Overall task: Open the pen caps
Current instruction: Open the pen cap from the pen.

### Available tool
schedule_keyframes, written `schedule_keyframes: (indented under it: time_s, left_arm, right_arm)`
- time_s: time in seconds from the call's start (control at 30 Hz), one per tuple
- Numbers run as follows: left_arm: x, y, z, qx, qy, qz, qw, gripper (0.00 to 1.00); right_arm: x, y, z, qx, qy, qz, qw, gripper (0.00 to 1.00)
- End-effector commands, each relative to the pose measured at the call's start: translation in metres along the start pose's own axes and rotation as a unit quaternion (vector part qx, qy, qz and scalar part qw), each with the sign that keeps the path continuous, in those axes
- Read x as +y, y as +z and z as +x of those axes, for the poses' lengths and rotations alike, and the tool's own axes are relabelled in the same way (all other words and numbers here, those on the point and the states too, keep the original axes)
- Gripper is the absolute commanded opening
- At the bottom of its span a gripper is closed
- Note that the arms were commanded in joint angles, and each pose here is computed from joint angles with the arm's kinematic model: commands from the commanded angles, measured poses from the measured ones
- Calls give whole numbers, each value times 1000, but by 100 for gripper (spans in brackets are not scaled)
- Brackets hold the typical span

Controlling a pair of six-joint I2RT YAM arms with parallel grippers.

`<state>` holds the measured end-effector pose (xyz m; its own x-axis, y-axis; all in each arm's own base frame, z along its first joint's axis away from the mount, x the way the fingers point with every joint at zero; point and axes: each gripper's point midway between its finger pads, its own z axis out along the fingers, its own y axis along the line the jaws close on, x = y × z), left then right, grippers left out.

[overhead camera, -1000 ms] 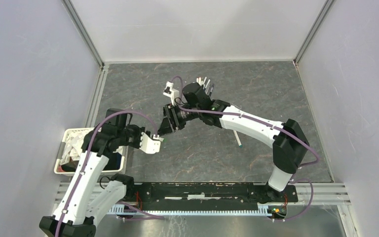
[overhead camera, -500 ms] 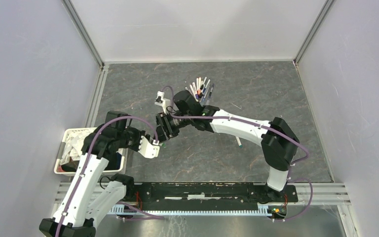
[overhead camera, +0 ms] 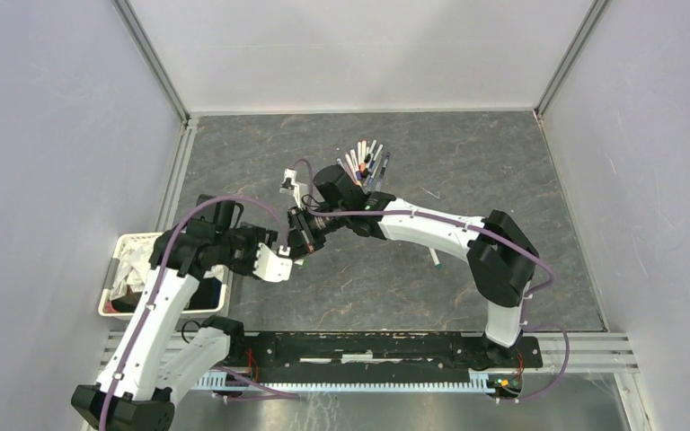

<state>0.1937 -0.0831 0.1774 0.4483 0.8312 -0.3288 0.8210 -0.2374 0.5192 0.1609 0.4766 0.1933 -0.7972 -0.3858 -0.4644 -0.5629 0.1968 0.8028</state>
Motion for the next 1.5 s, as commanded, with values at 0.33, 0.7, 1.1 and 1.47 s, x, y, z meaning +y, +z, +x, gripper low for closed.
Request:
schedule_keyframes:
  time_s: [0.33, 0.7, 1.1, 1.47]
  left_arm:
    - [-13, -19, -61, -137, -86, 68, 985, 72]
    - [-5, -9, -54, -130, -100, 73, 984, 53]
    - [-7, 5, -46, -121, -118, 81, 982, 31]
    - [-4, 5, -51, -133, -115, 83, 981, 2]
  right_arm:
    - [17, -42, 20, 21, -138, -70, 988, 0]
    - [21, -42, 14, 18, -147, -77, 986, 0]
    - [20, -38, 5, 9, -141, -72, 987, 0]
    - [20, -25, 2, 9, -137, -78, 987, 41]
